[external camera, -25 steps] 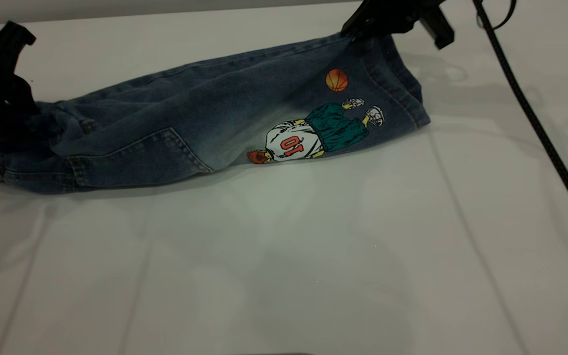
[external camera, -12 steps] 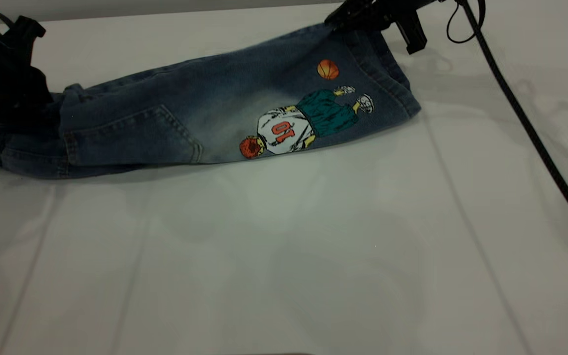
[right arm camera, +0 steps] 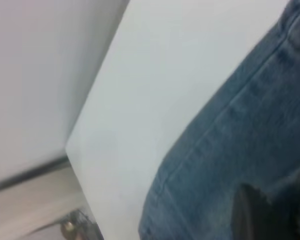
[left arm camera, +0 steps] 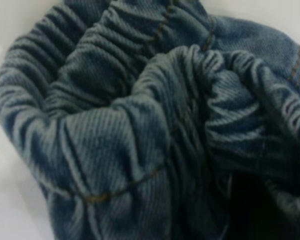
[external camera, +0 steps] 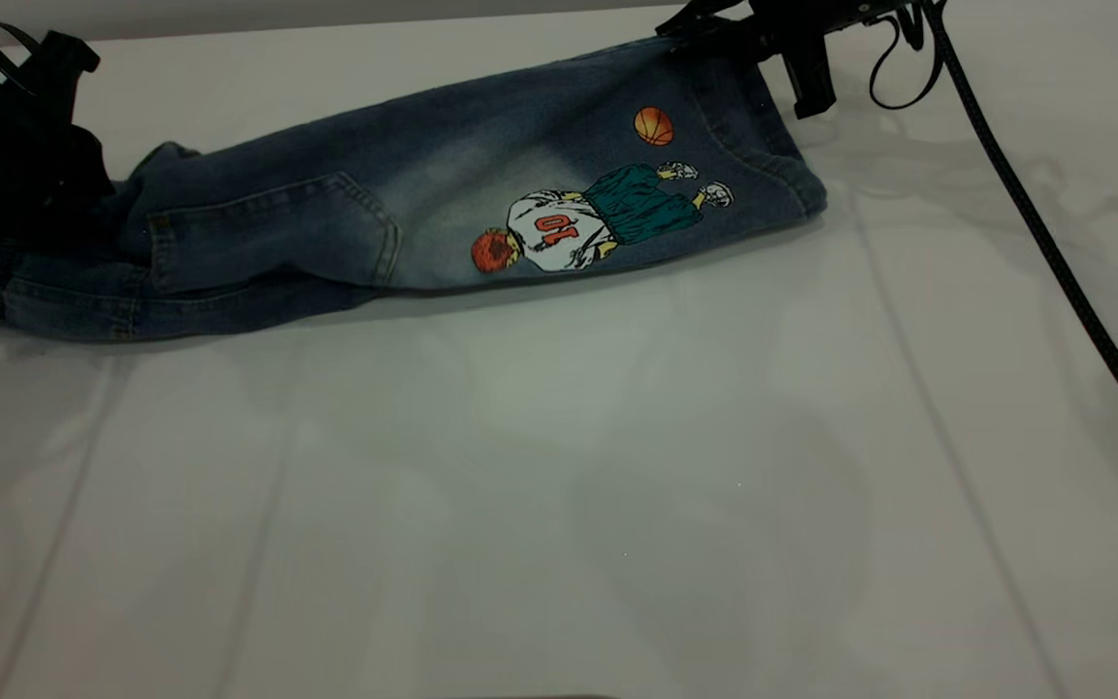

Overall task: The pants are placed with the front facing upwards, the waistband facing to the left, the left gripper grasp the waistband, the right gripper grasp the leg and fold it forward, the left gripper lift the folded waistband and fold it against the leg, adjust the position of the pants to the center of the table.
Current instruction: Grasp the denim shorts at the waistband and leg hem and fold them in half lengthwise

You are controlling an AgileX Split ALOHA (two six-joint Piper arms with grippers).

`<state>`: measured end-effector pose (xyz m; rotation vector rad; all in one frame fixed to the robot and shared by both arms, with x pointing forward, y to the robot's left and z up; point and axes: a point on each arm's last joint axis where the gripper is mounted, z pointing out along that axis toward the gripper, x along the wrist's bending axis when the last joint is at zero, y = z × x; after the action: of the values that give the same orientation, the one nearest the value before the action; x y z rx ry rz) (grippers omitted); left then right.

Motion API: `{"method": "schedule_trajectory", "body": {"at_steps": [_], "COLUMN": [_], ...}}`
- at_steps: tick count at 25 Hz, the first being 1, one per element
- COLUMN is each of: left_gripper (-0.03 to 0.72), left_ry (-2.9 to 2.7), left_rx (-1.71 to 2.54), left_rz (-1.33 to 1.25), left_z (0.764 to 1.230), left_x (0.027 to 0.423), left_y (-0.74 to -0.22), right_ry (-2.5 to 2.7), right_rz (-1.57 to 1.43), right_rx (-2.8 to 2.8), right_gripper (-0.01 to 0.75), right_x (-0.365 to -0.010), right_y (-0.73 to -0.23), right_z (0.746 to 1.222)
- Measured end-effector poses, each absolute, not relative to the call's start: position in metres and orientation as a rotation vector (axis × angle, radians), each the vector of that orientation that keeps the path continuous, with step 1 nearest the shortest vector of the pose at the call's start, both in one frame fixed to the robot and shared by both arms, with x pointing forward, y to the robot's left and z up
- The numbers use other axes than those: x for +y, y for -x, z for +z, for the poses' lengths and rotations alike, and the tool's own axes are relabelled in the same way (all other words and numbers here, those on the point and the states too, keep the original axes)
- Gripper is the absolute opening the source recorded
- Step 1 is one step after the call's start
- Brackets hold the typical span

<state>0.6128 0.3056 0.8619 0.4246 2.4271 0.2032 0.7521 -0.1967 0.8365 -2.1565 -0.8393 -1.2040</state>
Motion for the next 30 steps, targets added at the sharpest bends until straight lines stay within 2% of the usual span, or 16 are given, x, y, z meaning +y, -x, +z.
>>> {"method": "schedule_trajectory", "body": {"at_steps": [5, 8, 14, 21, 30], "left_gripper": [0.354, 0.415, 0.43, 0.43, 0.43], "left_ry": [-0.412, -0.446, -0.564, -0.618, -1.071], "left_rx": [2.375, 2.307, 2.157, 2.089, 1.98], "left_rz": [0.233, 0.271, 0.341, 0.37, 0.533], "left_z": [0.866, 0.873, 0.89, 0.894, 0.917], "left_x": [0.307, 0.308, 0.306, 0.305, 0.303], "left_y": [-0.616, -0.62, -0.627, -0.63, -0.623], "right_ry": [2.179, 2.196, 2.18, 2.106, 2.036], "right_rz": [-1.226, -1.241, -1.263, -1.27, -1.198], "right_rx": [-0.784, -0.758, -0.806, -0.872, -1.06], "right_gripper": [0.147, 0.2, 0.286, 0.296, 0.296], "right_x": [-0.214, -0.225, -0.227, -0.223, -0.218], "right_y": [-0.756, -0.758, -0.758, -0.755, -0.746], "right_z": [0.836, 0.836, 0.837, 0.84, 0.837]}}
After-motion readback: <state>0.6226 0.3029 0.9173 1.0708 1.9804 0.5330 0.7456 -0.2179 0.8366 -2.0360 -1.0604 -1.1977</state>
